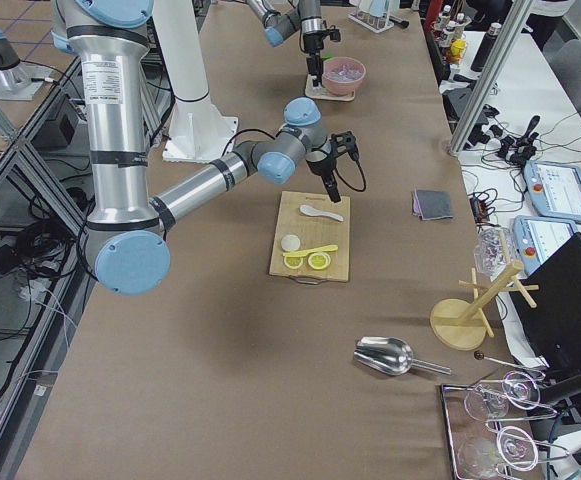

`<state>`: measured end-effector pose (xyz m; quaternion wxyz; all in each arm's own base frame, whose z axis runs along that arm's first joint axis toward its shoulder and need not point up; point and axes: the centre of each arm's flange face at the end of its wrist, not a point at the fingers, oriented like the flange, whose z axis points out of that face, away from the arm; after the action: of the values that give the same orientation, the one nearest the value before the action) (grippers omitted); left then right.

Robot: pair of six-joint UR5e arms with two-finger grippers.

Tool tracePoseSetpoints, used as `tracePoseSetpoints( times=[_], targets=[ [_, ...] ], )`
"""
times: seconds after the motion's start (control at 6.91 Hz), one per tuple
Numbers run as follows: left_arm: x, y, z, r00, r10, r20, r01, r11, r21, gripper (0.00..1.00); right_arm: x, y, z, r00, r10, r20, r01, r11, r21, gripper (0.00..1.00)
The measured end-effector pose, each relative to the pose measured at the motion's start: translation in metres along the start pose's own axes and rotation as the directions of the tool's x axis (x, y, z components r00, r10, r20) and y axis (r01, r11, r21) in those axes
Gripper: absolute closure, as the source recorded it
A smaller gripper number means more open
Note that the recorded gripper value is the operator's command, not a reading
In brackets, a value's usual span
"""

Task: Put spoon and ice into bowl

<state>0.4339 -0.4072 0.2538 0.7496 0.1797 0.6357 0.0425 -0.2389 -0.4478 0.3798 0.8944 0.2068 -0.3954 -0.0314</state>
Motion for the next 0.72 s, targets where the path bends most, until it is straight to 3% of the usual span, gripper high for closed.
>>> tracePoseSetpoints(
  times=[0.29, 0.72],
  targets=[
    [0.046, 0.043, 0.062, 0.999, -0.048, -0.001, 0.048, 0.997, 0.057, 1.0, 0.001, 0.0, 0.003, 1.0, 0.008, -0.004, -0.008, 1.0, -0.003, 0.0],
    [0.051, 0.083, 0.101, 0.998, -0.057, 0.038, 0.055, 0.997, 0.045, 1.0, 0.0, -0.001, 0.003, 1.0, 0.008, -0.003, -0.008, 1.0, 0.001, 0.0]
  ],
)
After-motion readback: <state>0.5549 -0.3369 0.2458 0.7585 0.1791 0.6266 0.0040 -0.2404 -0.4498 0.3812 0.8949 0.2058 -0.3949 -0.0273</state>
